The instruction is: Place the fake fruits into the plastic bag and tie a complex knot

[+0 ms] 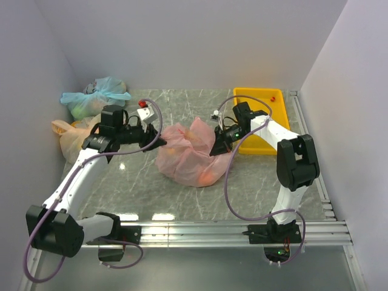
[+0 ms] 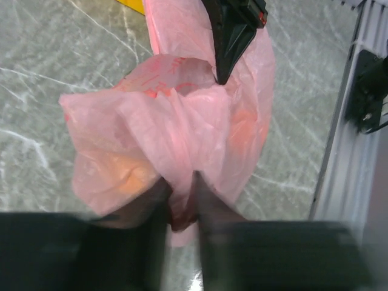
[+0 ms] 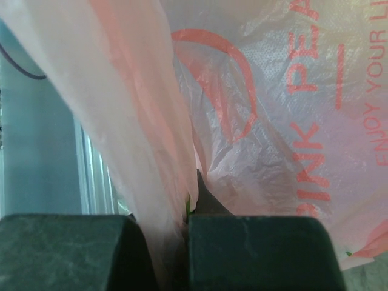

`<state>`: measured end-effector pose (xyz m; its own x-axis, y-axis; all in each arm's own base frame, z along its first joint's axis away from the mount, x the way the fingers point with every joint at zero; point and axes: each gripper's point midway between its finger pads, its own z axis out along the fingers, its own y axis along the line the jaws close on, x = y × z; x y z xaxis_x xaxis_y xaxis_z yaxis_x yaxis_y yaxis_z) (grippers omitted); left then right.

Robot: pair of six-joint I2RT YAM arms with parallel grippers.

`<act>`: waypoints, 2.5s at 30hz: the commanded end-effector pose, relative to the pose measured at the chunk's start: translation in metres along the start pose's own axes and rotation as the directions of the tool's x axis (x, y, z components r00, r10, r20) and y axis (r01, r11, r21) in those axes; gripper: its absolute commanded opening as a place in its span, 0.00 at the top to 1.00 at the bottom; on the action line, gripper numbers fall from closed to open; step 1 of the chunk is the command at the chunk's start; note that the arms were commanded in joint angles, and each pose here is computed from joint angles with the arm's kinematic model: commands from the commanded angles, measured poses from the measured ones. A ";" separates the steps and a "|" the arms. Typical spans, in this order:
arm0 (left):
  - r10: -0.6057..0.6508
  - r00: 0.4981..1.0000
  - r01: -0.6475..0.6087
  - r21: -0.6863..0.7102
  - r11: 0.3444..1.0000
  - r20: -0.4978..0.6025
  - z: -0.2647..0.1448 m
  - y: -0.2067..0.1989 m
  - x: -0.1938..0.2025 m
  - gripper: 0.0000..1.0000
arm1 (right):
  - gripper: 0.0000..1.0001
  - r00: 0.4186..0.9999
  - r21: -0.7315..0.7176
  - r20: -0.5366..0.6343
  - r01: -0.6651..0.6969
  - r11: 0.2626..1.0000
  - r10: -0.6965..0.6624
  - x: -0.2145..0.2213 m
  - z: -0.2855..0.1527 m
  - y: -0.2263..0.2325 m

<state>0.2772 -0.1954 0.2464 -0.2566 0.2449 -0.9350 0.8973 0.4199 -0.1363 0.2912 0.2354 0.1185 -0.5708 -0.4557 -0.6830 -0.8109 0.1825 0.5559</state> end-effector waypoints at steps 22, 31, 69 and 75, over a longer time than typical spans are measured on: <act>-0.019 1.000 0.019 0.001 1.000 -0.003 -0.032 -0.005 -0.027 1.00 | 0.07 0.956 0.315 0.149 0.195 0.929 -0.251 -0.104 -0.067 0.027; -0.032 0.999 0.033 0.030 0.999 -0.015 -0.024 -0.010 -0.031 1.00 | 0.04 0.709 0.356 0.393 0.470 0.808 -0.586 -0.177 -0.085 0.127; -0.022 0.994 0.022 0.004 1.000 0.105 -0.032 -0.019 -0.085 1.00 | 0.84 0.777 0.059 0.330 0.550 0.833 -0.537 -0.142 0.136 0.069; -0.061 0.991 0.063 -0.012 0.998 0.119 -0.031 -0.018 -0.081 1.00 | 0.61 0.861 0.023 0.285 0.432 0.901 -0.421 -0.106 0.149 0.055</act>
<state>0.2745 -0.1913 0.2976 -0.3770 0.1733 -0.9098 0.8453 0.4659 -0.2615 0.2902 0.4288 0.1934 -0.0513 -0.1474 -0.9877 -0.9960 -0.0644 0.0614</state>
